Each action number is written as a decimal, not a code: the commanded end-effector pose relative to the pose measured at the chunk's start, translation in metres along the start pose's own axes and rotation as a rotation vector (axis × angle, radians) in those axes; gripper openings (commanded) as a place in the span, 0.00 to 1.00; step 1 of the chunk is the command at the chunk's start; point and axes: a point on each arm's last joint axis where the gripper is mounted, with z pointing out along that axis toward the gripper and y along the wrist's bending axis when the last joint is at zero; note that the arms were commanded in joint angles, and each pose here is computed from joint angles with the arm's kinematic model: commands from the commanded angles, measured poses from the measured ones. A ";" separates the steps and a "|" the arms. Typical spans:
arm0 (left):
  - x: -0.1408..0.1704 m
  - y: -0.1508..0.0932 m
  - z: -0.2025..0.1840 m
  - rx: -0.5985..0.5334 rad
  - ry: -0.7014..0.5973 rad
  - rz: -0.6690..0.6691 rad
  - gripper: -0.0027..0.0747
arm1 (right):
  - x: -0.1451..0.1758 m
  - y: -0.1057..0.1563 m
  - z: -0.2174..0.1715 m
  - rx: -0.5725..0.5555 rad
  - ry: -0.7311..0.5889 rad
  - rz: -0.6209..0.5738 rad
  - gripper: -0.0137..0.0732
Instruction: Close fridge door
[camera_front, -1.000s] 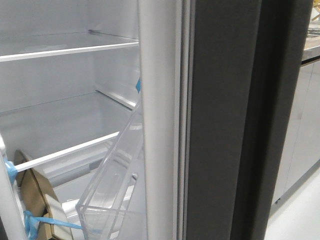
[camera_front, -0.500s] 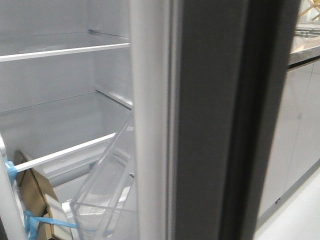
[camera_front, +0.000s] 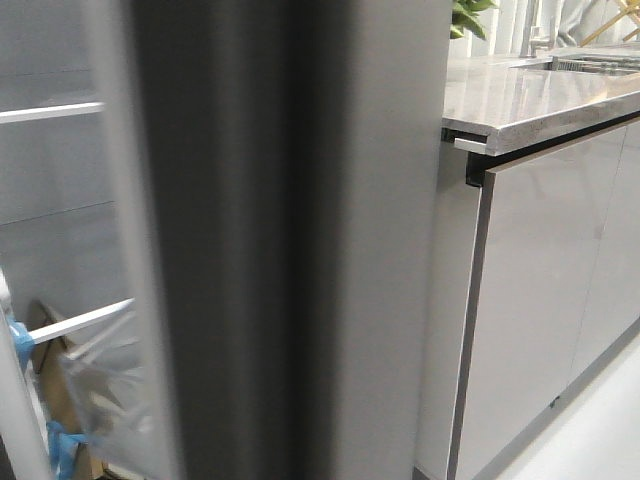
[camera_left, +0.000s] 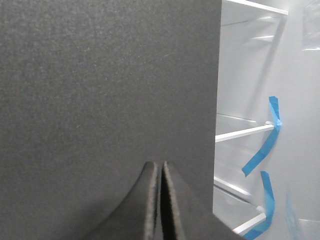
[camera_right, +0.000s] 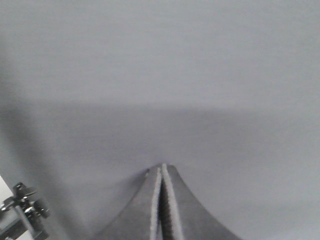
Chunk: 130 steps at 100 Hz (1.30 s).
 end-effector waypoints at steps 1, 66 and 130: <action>0.005 0.000 -0.001 0.006 -0.048 -0.010 0.01 | -0.016 -0.007 0.016 -0.008 -0.083 0.003 0.11; 0.005 0.000 -0.001 0.006 -0.048 -0.010 0.01 | -0.027 -0.034 0.118 -0.016 -0.066 -0.100 0.11; 0.005 0.000 -0.001 0.006 -0.048 -0.010 0.01 | -0.002 -0.066 0.181 0.035 -0.039 -0.069 0.11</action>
